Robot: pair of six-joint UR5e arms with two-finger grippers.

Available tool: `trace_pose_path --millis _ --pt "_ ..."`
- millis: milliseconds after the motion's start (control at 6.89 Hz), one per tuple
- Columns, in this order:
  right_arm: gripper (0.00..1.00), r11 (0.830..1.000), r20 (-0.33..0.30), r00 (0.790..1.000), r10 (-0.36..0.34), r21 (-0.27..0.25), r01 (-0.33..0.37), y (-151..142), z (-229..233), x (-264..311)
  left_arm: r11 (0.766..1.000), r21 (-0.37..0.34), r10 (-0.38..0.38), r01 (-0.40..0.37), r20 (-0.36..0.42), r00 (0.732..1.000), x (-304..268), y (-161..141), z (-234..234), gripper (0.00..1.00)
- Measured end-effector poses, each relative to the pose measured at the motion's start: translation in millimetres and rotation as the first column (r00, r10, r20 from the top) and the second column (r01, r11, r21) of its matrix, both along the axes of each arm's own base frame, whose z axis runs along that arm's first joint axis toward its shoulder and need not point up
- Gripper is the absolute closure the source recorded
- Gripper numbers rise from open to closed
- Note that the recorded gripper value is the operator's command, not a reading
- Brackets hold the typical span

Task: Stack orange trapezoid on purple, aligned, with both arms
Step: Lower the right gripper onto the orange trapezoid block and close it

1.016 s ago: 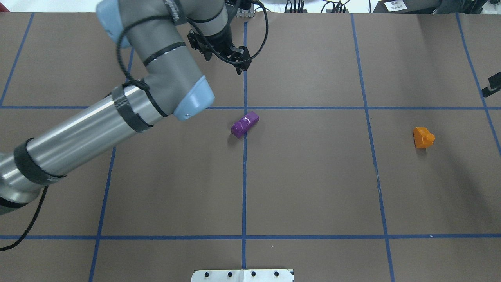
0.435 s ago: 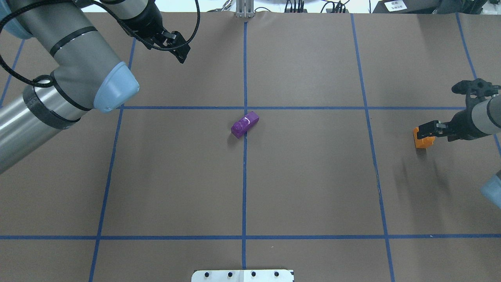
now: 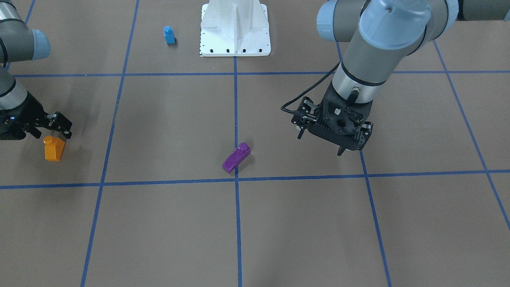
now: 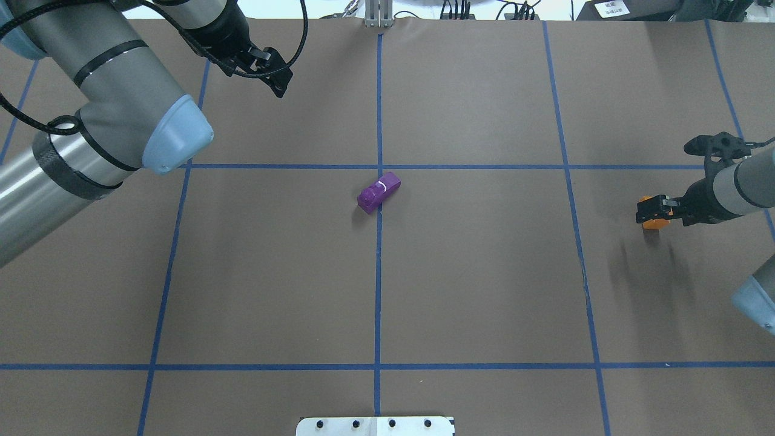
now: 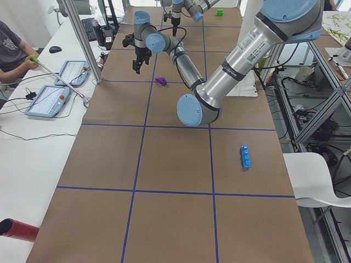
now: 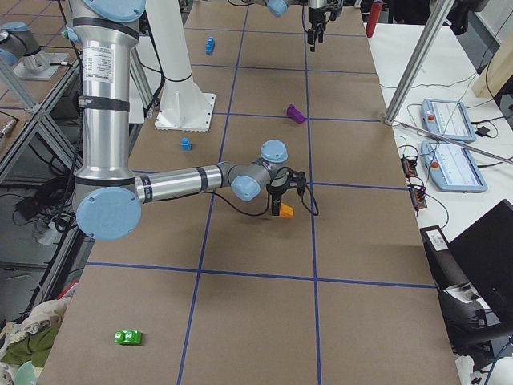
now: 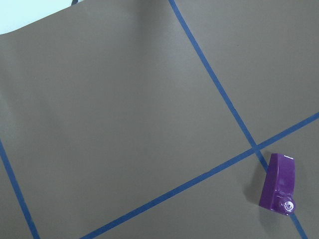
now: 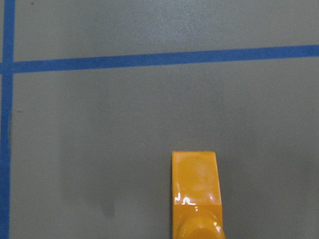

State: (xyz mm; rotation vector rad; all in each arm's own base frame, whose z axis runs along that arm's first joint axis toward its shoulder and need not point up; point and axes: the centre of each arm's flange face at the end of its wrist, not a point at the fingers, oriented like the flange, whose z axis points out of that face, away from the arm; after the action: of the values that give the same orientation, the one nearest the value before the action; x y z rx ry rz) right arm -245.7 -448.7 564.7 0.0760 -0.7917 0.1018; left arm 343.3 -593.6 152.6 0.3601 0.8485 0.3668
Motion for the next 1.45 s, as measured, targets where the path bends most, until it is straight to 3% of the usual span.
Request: trace_pose_path --millis 145,290,435,1451 --pt "0.03 1.000 -0.003 1.000 -0.005 -0.004 0.005 -4 4 -4 1.000 -0.002 0.000 0.000 0.002 1.000 0 0 0 0.00" --pt "0.27 1.000 -0.007 1.000 -0.015 -0.003 0.015 -7 7 -6 1.000 -0.003 0.000 0.000 0.002 1.000 0 0 0 0.00" --pt "0.43 1.000 -0.012 1.000 -0.026 0.001 0.026 -8 11 -7 1.000 -0.003 0.001 -0.001 0.002 1.000 0 1 0 0.00" --pt "0.43 1.000 -0.024 0.999 -0.026 0.015 0.026 -23 17 11 1.000 -0.001 0.004 -0.004 0.000 1.000 2 3 -2 0.00"
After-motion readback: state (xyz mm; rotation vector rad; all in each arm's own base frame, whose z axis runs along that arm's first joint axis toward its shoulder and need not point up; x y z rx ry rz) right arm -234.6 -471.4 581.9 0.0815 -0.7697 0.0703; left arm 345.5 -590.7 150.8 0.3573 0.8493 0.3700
